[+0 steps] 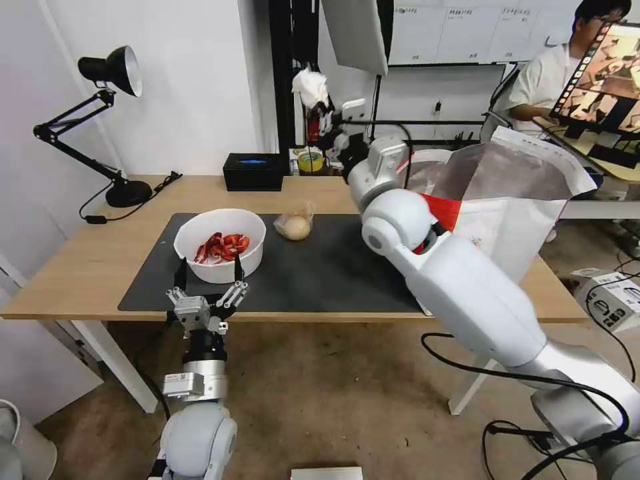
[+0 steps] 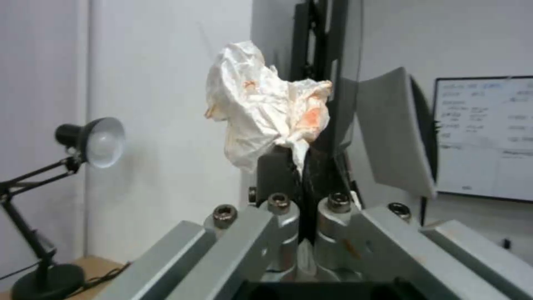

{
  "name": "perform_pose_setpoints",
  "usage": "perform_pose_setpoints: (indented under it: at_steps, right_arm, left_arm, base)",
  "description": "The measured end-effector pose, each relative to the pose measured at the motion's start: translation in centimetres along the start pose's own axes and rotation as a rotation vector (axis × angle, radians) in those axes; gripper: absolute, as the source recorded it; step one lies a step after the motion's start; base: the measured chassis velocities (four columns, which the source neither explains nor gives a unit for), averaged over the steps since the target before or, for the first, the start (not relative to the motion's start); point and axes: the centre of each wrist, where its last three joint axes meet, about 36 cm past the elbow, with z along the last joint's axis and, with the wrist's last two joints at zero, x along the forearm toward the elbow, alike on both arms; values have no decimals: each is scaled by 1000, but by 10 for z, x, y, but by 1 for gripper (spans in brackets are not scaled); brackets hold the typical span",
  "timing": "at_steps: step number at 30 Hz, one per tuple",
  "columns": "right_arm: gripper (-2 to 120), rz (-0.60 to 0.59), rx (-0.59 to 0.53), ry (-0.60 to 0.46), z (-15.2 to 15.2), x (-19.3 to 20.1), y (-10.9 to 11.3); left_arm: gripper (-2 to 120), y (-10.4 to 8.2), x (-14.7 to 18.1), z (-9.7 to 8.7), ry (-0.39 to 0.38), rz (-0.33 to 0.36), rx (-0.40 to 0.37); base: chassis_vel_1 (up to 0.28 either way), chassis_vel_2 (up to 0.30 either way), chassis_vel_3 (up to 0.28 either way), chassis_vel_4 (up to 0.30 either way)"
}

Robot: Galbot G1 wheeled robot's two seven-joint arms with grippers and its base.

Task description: Pick up the trash from the table and place it into the takeout bag.

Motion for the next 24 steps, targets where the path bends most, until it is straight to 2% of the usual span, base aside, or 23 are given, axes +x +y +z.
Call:
perform_pose_setpoints:
  at_steps: [7,9,17,18,24]
  right_arm:
    - [0,77,12,17,-12,12,-14]
    - [0,125,17,25,-17,21,-29]
    - [0,213,41,41,-31,39,-60]
    - [0,262,64,66,-38,50,-74]
    - [0,374,87,174,-54,74,-94]
  left_arm:
    - [100,0,-1,1,1,2,-1]
    - [100,-2,1,1,5,6,-1]
    - [100,-6,5,-1,6,14,0]
    - [100,-10,6,-3,5,18,4]
    - [100,-19,10,-5,18,28,9]
  base:
    - [0,0,0,0]
    - [0,0,0,0]
    - [0,0,0,0]
    - [0,0,0,0]
    - [0,0,0,0]
